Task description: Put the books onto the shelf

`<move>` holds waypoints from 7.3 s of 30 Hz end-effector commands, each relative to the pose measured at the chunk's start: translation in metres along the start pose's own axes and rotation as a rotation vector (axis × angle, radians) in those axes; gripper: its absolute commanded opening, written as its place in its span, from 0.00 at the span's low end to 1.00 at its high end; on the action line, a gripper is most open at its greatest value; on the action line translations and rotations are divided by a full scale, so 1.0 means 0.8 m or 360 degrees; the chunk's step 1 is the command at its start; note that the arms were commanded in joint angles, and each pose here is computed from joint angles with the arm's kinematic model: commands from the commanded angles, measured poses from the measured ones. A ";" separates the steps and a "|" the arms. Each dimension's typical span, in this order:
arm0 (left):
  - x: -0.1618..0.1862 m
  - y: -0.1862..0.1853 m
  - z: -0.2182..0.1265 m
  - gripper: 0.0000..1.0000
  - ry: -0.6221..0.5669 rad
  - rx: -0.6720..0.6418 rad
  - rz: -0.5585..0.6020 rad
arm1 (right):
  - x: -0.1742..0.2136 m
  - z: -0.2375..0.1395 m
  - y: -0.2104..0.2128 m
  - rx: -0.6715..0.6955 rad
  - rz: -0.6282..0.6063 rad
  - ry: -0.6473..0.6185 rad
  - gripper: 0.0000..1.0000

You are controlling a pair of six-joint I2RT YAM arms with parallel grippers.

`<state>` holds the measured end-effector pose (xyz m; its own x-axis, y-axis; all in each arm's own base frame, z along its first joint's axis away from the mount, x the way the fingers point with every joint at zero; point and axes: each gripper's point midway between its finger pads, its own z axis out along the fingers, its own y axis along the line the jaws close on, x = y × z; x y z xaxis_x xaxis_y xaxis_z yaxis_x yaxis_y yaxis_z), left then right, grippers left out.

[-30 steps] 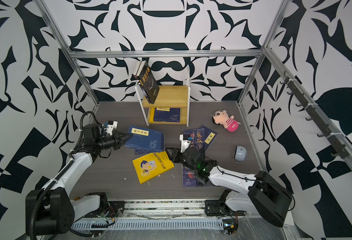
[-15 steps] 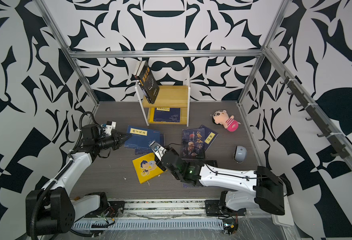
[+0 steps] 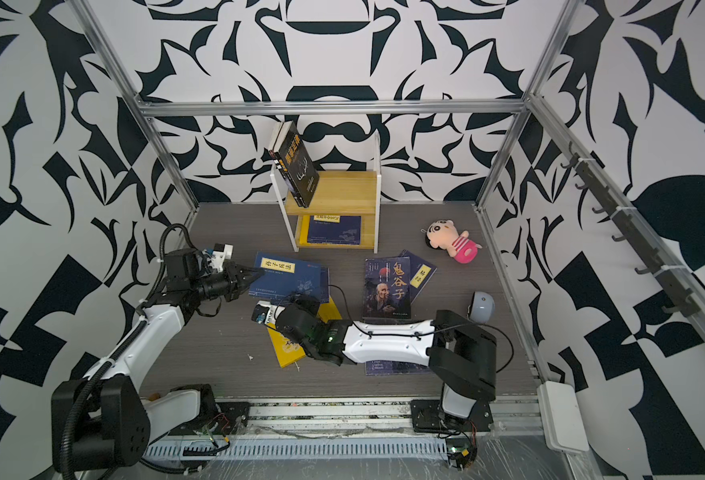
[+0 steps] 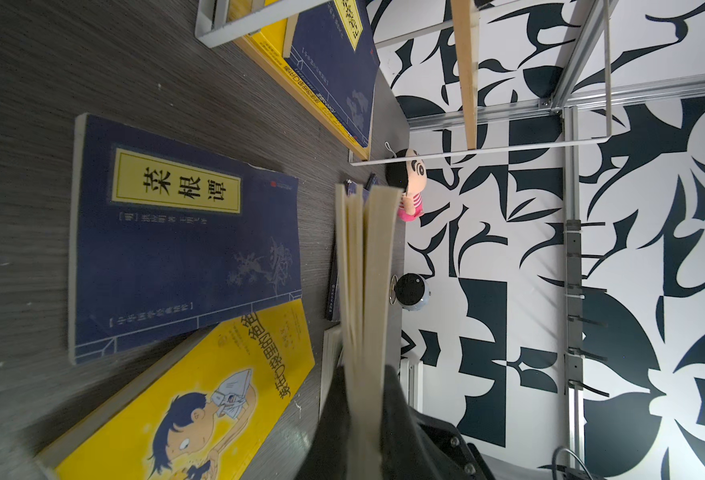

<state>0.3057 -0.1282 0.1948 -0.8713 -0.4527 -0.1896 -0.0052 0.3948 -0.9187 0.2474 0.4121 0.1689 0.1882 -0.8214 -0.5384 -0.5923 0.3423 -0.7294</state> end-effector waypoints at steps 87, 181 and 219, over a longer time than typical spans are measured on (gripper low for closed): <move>-0.004 -0.014 -0.033 1.00 -0.0100 -0.0364 0.0871 | 0.188 0.215 -0.201 -0.0144 -0.0437 0.0533 0.02; -0.009 0.002 -0.034 1.00 -0.0123 -0.0385 0.0856 | 0.174 0.265 -0.207 -0.0307 0.0323 0.0407 0.35; -0.014 0.040 -0.021 1.00 -0.0071 -0.0446 0.0614 | 0.148 0.053 -0.147 -0.0282 0.2192 0.0425 0.56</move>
<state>0.3096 -0.0971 0.1843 -0.7945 -0.2425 -0.5567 0.2089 0.7516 -0.6256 0.3806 0.2924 0.1696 -0.6813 -0.1806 -0.7094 -0.4260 0.8859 0.1836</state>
